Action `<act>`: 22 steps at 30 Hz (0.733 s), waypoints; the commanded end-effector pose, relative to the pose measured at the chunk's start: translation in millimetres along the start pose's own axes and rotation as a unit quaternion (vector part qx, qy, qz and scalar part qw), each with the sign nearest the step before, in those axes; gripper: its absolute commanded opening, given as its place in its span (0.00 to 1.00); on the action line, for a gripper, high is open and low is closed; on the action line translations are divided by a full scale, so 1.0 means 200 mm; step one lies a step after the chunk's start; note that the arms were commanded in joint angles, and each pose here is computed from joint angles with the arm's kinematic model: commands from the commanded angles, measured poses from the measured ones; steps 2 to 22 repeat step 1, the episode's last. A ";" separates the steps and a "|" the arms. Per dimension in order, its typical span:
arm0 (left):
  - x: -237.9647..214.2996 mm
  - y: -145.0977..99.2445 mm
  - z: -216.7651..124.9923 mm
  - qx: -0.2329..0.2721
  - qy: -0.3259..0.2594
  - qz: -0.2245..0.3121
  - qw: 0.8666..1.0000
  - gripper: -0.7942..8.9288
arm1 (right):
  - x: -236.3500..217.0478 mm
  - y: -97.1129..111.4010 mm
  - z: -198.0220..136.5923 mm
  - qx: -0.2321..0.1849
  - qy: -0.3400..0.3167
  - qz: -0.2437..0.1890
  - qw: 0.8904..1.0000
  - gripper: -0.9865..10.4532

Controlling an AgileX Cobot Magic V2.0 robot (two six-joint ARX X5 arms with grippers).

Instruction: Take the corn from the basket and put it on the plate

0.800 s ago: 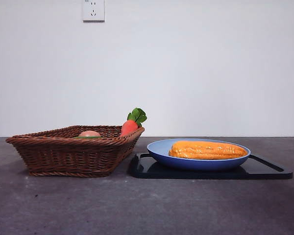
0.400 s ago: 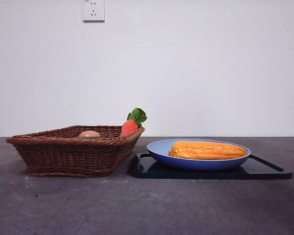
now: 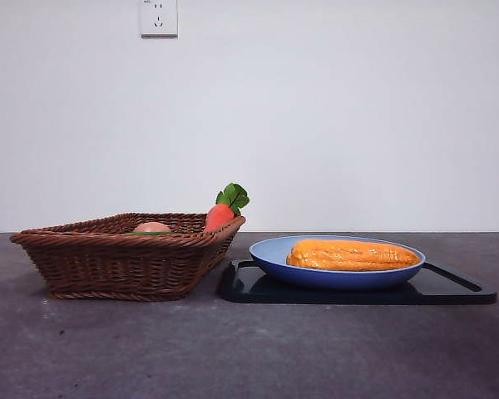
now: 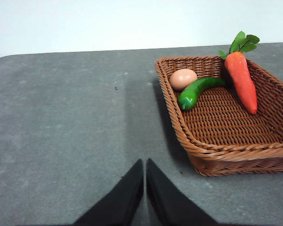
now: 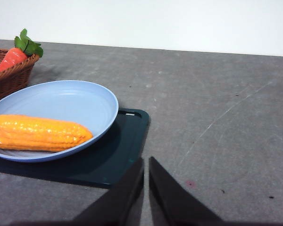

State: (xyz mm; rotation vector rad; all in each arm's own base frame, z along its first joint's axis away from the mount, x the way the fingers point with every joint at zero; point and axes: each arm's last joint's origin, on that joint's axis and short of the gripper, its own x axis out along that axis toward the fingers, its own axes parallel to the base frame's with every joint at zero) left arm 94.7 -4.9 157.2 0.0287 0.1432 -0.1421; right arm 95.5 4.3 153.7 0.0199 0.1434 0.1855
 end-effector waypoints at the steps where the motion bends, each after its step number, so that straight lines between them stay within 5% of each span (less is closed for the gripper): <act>1: 0.01 0.00 -0.05 -0.004 0.016 0.001 1.000 0.09 | 0.00 0.00 -0.01 0.006 0.004 -0.003 1.000 0.09; 22: 0.01 0.00 -0.05 -0.004 0.016 0.001 1.000 0.09 | 0.00 0.00 -0.01 0.006 0.004 -0.003 1.000 0.09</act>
